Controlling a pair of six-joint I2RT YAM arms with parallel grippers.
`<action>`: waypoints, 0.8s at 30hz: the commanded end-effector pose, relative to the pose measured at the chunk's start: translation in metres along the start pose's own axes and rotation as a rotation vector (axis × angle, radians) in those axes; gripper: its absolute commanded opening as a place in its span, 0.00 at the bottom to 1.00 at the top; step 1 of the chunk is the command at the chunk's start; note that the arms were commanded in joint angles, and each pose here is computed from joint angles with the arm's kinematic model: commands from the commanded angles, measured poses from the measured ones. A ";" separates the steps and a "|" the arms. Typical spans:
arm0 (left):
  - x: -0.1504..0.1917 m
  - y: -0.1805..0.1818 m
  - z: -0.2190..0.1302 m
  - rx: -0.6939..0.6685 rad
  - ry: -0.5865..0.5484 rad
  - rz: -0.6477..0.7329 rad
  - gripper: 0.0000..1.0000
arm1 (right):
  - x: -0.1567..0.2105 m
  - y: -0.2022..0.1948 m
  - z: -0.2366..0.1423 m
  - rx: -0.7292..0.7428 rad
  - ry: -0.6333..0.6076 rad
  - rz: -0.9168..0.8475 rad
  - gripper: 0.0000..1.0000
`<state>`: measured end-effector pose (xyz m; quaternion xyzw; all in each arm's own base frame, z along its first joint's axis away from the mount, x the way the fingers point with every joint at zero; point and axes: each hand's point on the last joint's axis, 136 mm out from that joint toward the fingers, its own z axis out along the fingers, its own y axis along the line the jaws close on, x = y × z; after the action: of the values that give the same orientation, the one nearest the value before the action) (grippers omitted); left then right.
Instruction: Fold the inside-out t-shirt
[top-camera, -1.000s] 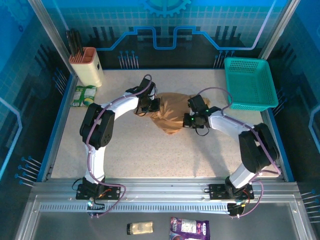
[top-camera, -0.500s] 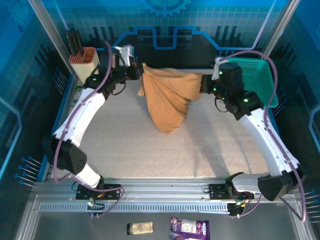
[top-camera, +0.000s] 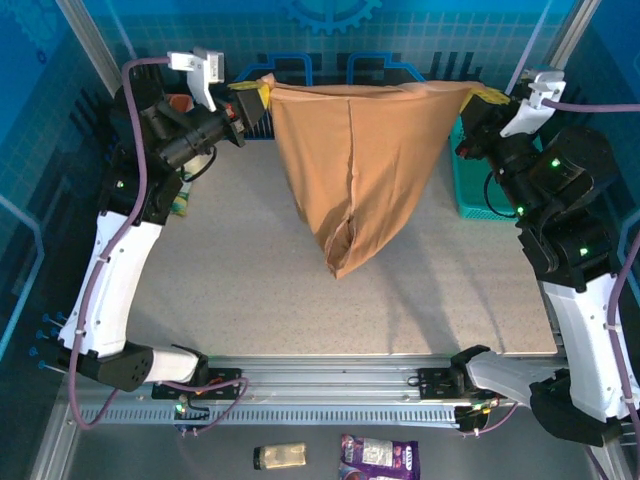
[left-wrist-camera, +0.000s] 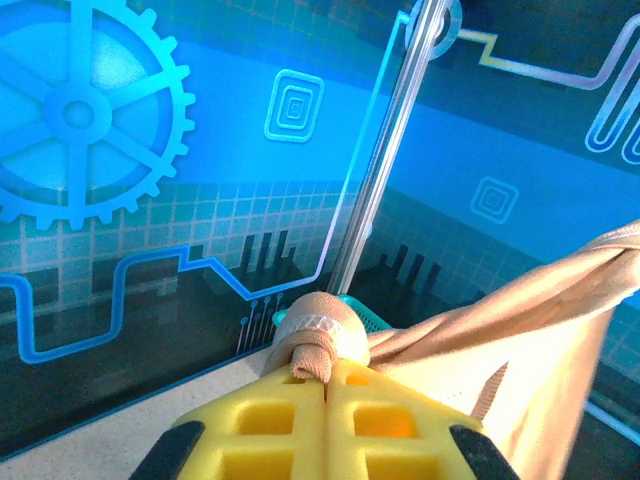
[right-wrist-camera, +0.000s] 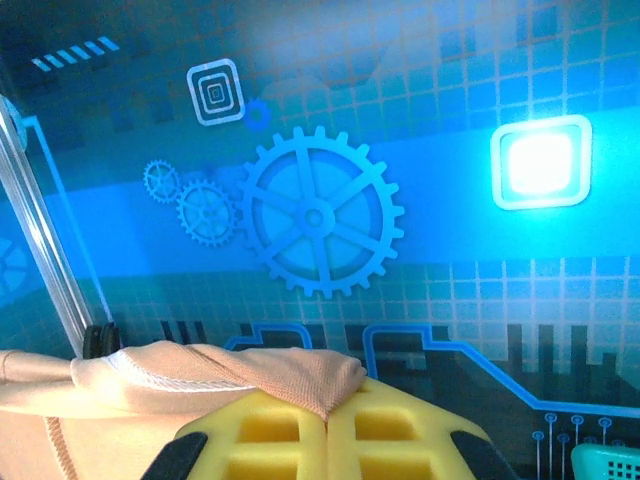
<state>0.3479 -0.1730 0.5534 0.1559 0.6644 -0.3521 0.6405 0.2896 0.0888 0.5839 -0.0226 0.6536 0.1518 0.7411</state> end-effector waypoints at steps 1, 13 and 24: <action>0.040 0.030 0.018 -0.070 0.103 -0.036 0.00 | 0.016 -0.017 0.029 0.093 0.031 -0.036 0.00; 0.020 0.071 0.081 -0.069 0.133 -0.083 0.00 | 0.060 -0.057 0.132 0.115 0.177 0.112 0.00; 0.031 0.018 0.047 0.109 0.170 -0.069 0.00 | 0.064 -0.066 0.116 0.117 0.198 0.154 0.00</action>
<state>0.4109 -0.1863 0.5510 0.1672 0.6927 -0.3645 0.5995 0.4254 0.0740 0.5449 0.0395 0.7185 0.1604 0.6756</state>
